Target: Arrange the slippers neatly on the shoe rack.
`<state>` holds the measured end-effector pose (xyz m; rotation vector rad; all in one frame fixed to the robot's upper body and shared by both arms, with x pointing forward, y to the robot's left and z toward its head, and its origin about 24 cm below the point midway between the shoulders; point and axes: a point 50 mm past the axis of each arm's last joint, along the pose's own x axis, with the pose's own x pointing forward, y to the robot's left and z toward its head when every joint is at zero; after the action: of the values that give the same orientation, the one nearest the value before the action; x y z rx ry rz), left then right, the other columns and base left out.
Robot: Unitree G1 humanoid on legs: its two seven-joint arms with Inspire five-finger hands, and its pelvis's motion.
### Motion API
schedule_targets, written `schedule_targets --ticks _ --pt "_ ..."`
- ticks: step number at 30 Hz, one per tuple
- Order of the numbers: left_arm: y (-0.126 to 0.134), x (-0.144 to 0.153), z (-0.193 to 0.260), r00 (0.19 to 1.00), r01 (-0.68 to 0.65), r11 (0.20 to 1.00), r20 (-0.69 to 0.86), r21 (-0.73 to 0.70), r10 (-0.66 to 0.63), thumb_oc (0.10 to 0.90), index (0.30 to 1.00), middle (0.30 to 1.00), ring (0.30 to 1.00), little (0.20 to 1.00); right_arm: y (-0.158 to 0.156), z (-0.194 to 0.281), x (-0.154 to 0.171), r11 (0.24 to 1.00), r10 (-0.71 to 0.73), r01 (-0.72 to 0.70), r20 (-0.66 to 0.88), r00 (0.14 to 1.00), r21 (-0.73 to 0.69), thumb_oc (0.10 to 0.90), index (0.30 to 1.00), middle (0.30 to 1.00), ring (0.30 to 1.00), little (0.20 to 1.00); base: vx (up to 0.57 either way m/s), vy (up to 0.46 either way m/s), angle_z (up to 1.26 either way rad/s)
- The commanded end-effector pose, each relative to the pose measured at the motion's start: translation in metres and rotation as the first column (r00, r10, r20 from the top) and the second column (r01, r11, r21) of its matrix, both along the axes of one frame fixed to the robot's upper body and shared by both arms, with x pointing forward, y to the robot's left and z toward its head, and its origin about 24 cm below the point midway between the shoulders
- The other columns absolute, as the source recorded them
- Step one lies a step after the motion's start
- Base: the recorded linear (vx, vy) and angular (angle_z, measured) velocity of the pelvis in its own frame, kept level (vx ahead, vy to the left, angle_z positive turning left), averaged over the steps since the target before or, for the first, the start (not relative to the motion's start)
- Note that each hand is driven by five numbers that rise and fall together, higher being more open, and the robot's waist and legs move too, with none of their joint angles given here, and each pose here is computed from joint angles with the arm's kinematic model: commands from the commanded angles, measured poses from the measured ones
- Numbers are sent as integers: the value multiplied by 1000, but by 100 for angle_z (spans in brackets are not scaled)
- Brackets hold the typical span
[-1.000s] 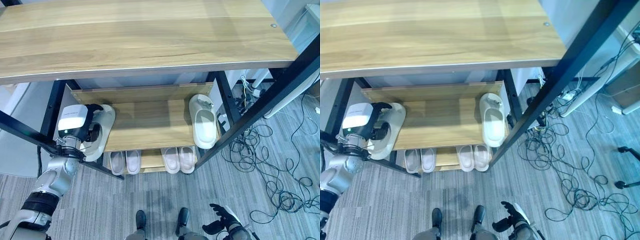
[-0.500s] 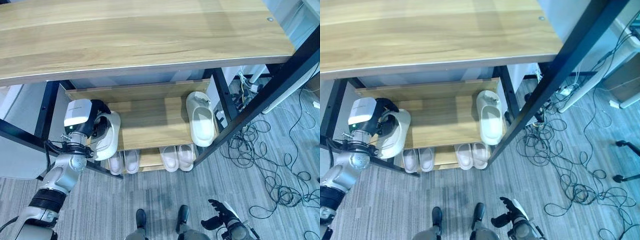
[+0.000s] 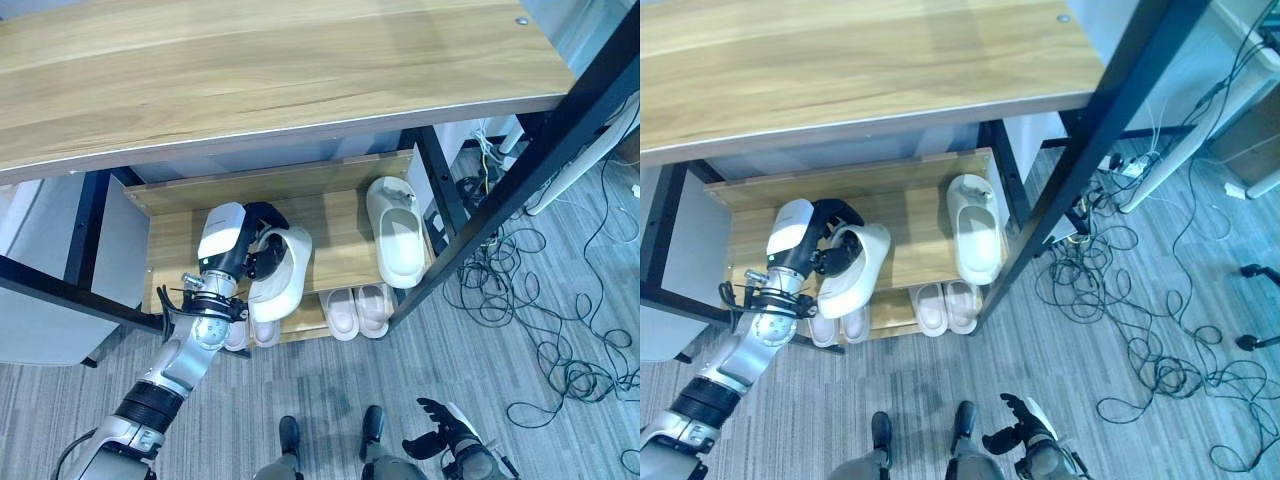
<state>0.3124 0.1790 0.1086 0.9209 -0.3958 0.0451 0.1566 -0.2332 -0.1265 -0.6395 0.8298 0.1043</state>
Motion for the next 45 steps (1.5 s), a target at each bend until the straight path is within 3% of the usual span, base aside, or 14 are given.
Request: schedule_targets --ticks 1,12,35,36,37,38,45 --pt "-31 11 61 958 132 989 264 -65 -111 400 300 300 300 300 -8 7 0 999 -31 31 63 998 -14 800 900 900 900 900 -1 3 -14" --pt "-39 29 73 952 81 994 300 -78 -54 400 300 300 300 300 -20 10 -6 997 -49 53 73 996 -50 800 900 900 900 900 6 8 -15" --pt "3 67 131 915 -185 976 384 115 128 400 300 300 300 300 -20 13 0 999 -36 39 95 995 -33 800 900 900 900 900 8 -5 -6" --pt "3 68 133 913 -192 975 385 116 134 466 399 399 399 399 -19 13 1 999 -35 38 95 995 -32 800 900 900 900 900 0 0 0" --pt "4 69 135 910 -199 973 390 121 138 755 832 832 832 832 -19 13 1 999 -36 39 98 995 -30 800 900 900 900 900 0 0 0" --pt "4 69 139 907 -203 971 397 125 139 800 900 900 900 900 -19 13 1 999 -36 39 100 994 -29 800 900 900 900 900 0 0 0" --pt "0 69 140 909 -185 972 401 143 114 800 900 900 900 900 -20 12 -1 999 -39 42 94 995 -30 800 900 900 900 900 0 0 0"
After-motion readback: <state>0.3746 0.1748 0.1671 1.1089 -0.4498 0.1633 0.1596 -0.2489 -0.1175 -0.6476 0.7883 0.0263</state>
